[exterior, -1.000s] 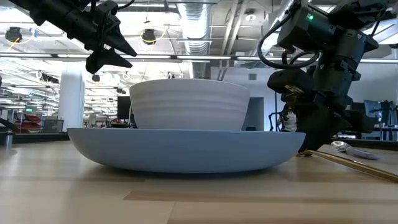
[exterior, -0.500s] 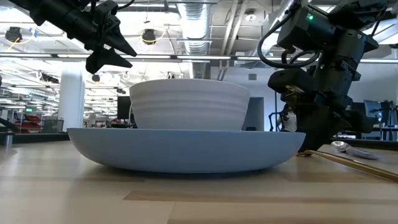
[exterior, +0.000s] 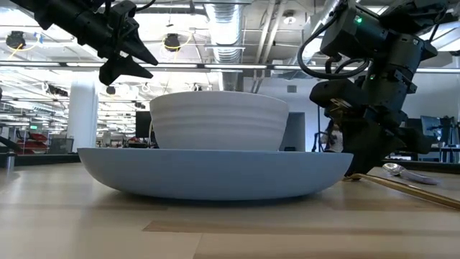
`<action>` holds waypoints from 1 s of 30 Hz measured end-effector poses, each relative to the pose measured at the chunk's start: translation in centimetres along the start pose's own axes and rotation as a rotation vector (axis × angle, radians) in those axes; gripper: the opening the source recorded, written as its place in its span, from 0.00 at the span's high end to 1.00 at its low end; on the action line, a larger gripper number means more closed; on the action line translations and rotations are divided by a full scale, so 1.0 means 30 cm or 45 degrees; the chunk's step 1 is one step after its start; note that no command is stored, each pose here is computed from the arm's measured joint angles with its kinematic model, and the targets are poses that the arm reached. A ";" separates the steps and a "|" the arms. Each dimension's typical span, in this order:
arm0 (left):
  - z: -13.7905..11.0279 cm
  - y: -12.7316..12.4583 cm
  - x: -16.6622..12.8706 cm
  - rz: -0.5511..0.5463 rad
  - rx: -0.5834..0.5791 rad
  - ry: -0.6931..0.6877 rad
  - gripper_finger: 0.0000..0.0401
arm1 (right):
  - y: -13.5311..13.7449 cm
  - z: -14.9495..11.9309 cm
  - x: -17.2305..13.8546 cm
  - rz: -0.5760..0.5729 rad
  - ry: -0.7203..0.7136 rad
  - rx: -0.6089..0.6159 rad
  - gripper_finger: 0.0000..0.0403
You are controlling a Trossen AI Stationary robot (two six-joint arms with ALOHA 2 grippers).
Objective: Set table place
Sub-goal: Move the gold fork to the right of the blue plate, then put the violet spoon into the bowl
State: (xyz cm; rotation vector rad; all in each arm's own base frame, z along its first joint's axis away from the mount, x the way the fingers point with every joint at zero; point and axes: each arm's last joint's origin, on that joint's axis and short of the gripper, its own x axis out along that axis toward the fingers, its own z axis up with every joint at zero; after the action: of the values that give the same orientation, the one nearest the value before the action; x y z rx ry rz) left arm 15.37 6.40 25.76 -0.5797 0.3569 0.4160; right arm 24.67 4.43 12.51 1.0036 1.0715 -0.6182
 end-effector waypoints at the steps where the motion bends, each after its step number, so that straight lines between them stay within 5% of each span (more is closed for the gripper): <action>1: 0.000 0.000 0.000 0.000 0.000 0.000 0.58 | 0.000 0.000 0.000 0.000 0.000 0.001 0.77; 21: 0.000 0.000 0.000 0.000 0.000 0.000 0.58 | 0.001 0.000 -0.020 0.019 0.000 0.003 0.45; 30: 0.000 0.000 0.000 0.000 0.000 0.000 0.58 | 0.009 0.014 -0.223 -0.046 -0.065 0.008 0.46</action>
State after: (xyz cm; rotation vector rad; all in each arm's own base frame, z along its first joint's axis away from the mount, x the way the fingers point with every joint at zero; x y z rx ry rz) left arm 15.36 6.39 25.77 -0.5794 0.3566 0.4159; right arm 22.51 3.86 18.83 0.9710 1.0450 -0.6738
